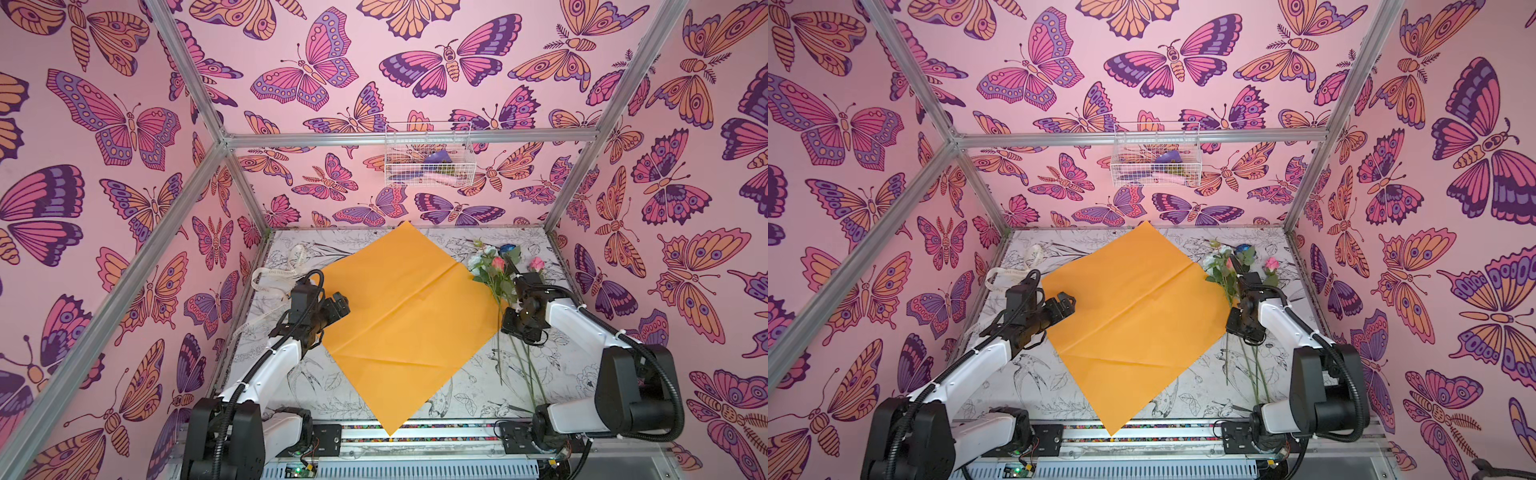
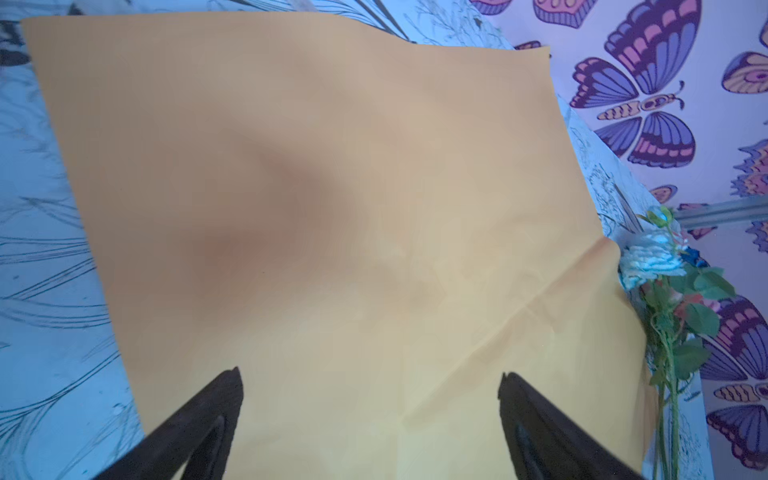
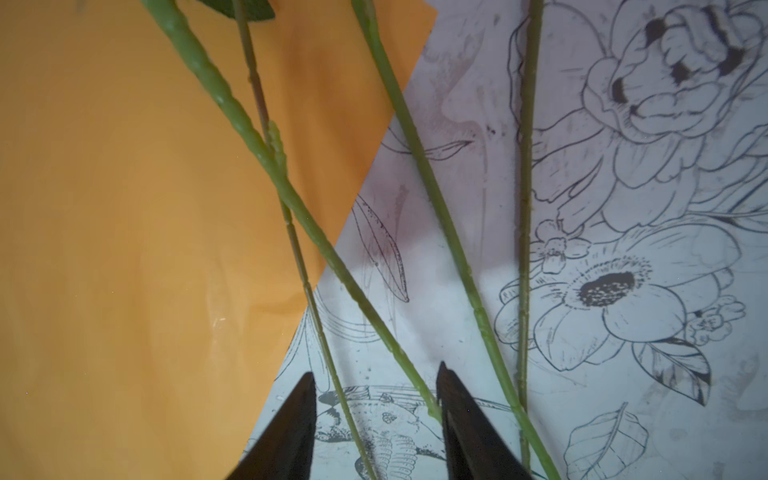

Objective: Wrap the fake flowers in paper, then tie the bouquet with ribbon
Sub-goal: 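Lower the right gripper onto the white rose's green stem and grasp it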

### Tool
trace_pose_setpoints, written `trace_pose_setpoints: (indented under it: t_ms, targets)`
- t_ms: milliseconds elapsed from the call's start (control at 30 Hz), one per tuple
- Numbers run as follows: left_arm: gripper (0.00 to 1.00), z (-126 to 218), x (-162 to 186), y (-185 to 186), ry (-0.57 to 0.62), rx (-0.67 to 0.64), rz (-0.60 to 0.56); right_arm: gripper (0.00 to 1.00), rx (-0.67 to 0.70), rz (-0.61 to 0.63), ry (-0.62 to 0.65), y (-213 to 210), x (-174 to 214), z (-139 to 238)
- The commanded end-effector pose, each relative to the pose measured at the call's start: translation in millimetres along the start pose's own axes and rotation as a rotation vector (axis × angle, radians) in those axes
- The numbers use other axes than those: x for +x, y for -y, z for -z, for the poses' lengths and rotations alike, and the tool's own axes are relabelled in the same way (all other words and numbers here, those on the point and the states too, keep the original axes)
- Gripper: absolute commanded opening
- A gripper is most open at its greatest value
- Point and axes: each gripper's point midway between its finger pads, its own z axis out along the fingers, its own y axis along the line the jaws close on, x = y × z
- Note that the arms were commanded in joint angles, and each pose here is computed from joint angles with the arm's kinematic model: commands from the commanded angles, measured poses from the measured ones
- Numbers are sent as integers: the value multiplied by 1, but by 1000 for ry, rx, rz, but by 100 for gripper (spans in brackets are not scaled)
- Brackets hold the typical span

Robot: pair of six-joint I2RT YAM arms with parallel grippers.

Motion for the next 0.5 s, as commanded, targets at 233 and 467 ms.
trace_pose_setpoints:
  t_ms: [233, 467]
  targets:
    - [98, 1, 11, -35, -10, -100, 93, 41, 40, 37, -7, 0, -17, -19]
    - [98, -2, 11, -39, -20, -110, 125, 28, 74, 88, -22, -2, -27, -32]
